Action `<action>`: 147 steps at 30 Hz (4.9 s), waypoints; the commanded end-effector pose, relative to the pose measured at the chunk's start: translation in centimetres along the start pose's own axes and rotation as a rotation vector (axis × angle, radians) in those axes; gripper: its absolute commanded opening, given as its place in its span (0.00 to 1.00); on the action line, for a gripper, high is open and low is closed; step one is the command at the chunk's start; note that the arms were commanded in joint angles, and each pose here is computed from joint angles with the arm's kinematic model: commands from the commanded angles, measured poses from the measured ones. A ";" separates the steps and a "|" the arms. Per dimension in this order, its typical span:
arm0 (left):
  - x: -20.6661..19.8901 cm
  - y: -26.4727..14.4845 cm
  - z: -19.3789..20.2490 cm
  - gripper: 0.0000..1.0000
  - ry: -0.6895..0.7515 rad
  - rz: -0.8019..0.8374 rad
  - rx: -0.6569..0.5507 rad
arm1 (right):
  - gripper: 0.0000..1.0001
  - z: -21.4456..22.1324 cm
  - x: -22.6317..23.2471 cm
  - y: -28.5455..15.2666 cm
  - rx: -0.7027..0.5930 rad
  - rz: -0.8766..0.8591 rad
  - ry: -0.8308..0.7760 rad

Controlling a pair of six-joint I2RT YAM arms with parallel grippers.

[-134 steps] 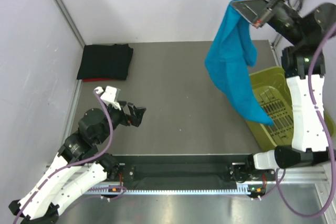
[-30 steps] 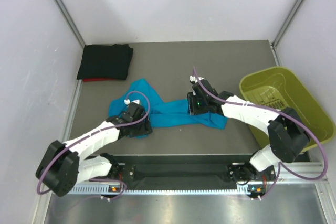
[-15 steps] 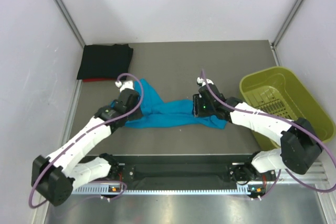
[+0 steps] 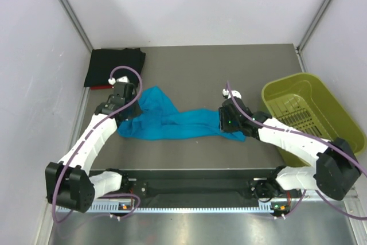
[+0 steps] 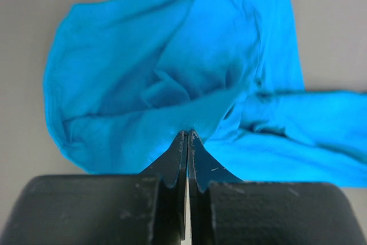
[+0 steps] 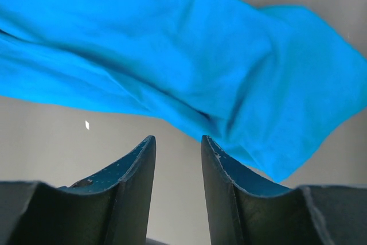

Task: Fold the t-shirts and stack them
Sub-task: Flatten the tshirt out

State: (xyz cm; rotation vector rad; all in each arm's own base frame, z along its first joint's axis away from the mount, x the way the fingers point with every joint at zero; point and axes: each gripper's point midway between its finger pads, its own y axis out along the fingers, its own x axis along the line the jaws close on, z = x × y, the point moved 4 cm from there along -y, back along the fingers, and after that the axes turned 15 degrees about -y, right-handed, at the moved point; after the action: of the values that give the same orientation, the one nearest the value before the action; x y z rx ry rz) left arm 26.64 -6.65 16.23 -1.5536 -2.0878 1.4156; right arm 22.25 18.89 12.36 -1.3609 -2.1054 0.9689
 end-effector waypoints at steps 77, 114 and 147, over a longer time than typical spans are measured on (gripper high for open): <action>0.3 -1.9 -16.8 0.00 -0.310 0.101 -0.339 | 0.33 2.6 1.0 3.2 0.173 0.112 -0.518; 1.5 -1.0 -18.2 0.00 -0.283 0.093 -0.349 | 0.00 1.7 -0.7 2.6 0.193 0.315 -0.499; -9.0 -29.7 -21.3 0.00 -0.217 0.720 -0.685 | 0.00 -21.6 -7.6 -35.5 -0.978 0.408 -0.294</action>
State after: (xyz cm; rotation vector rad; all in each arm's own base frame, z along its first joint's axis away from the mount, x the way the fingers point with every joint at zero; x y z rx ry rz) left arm 18.82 -3.03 55.40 -2.8685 -2.3498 0.9731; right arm 16.41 6.18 53.97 -2.2253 -2.6632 -0.0037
